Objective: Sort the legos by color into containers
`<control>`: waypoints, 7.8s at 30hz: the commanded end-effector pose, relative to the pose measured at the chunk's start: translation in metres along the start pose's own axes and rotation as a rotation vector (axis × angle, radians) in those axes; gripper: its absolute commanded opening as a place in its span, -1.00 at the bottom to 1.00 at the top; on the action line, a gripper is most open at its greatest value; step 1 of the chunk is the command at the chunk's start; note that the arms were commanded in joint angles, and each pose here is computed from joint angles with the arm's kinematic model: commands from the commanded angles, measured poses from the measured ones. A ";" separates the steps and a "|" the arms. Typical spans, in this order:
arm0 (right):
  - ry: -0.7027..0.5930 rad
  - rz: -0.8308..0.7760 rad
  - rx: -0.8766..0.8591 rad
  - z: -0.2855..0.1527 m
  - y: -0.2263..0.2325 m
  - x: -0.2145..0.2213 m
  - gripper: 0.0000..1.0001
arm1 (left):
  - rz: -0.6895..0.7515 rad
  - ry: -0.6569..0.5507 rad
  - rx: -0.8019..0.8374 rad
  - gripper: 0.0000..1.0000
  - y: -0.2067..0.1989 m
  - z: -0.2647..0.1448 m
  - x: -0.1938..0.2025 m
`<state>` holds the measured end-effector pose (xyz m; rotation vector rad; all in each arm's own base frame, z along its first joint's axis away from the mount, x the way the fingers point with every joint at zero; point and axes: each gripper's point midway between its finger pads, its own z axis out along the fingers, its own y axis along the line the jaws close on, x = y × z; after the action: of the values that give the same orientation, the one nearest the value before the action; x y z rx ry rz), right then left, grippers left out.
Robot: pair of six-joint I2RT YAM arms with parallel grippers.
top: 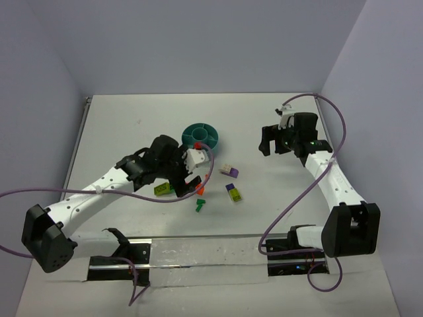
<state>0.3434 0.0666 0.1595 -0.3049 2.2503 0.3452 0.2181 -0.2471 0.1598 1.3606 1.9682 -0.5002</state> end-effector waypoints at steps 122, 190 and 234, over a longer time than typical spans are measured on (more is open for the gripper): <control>0.073 0.007 -0.057 0.016 0.002 -0.010 1.00 | -0.030 -0.140 -0.263 -0.98 0.175 0.042 -0.119; 0.108 -0.434 -0.332 0.048 0.208 0.018 1.00 | -0.462 -0.410 -0.320 0.44 0.211 -0.108 -0.082; 0.321 -1.204 -0.735 0.129 0.211 0.086 0.05 | -0.364 -0.391 -0.167 0.62 0.181 -0.095 -0.064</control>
<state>0.3009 0.2976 0.0451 -2.0881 1.6853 0.4857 0.3702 -0.1591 0.2744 0.7186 1.9223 -0.7046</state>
